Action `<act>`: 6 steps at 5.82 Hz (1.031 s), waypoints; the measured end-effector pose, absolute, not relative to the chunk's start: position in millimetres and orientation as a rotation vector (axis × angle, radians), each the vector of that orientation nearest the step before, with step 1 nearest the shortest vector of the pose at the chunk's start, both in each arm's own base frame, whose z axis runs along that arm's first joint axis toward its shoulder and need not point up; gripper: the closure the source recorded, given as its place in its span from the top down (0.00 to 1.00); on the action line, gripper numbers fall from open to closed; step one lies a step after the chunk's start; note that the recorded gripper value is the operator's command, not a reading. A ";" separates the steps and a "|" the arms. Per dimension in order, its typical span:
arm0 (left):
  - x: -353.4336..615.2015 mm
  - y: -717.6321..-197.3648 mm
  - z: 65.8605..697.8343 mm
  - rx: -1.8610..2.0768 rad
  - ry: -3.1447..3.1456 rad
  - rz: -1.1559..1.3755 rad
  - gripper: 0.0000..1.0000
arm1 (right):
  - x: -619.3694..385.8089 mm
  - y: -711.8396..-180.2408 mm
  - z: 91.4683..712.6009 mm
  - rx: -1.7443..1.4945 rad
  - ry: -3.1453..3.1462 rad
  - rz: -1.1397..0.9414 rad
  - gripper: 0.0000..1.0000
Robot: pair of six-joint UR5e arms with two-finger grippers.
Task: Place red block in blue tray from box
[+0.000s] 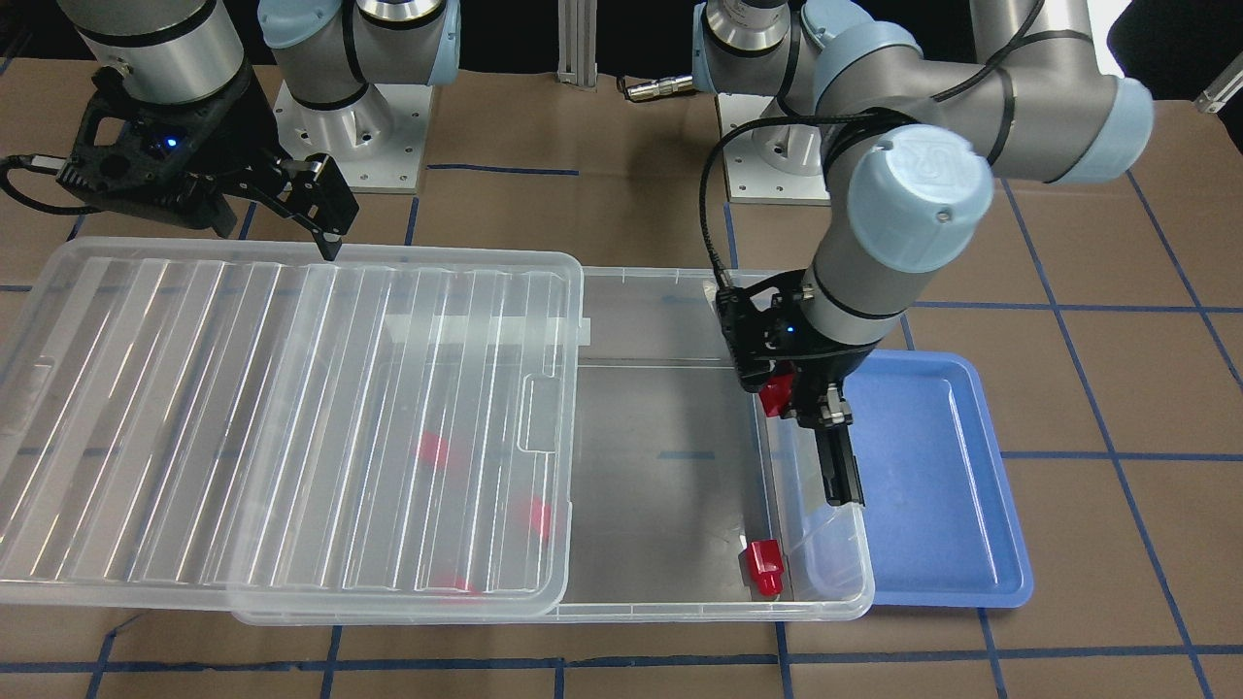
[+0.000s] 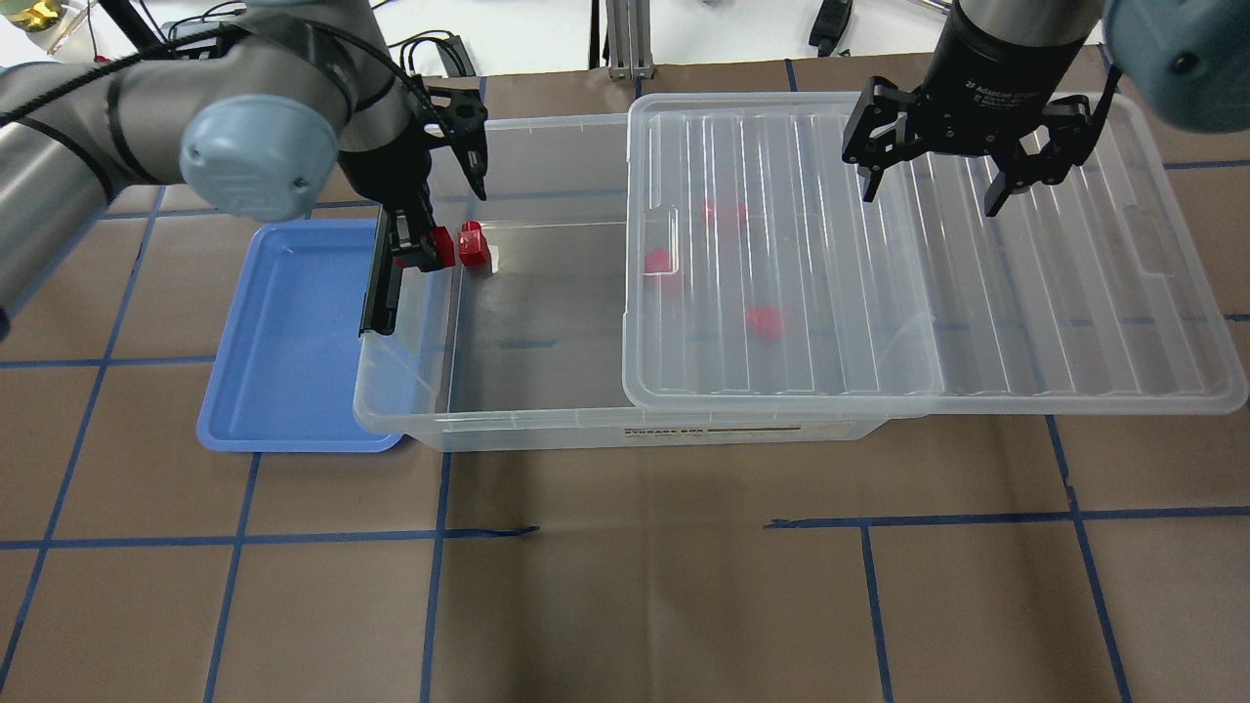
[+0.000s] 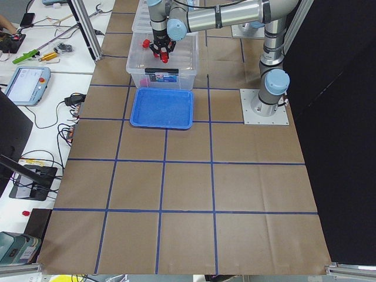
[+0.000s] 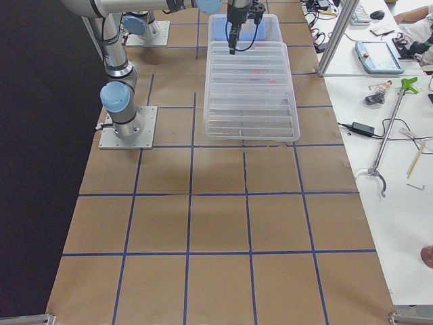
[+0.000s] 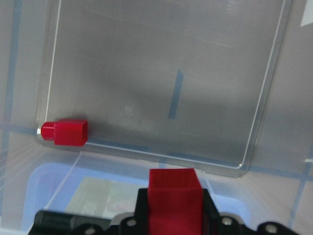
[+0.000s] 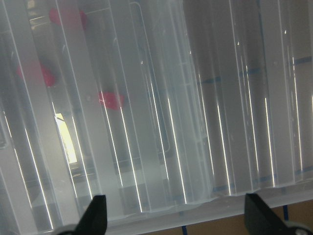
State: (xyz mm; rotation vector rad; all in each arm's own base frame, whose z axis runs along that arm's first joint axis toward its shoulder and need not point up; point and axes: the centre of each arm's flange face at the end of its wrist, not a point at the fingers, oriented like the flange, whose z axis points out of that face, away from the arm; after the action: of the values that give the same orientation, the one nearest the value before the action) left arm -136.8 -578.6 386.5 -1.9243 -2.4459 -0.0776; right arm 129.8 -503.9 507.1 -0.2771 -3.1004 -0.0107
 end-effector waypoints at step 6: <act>56.4 -570.5 240.3 -2.185 -2.172 -0.047 0.22 | -281.1 -537.0 394.3 0.027 -3.099 -0.116 1.00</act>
State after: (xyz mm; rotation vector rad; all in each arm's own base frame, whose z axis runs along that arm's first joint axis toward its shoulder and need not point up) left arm 56.4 -570.5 240.3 -2.1848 -2.1724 -0.0474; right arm -281.1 -537.0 394.3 0.0266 -3.0987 -0.1155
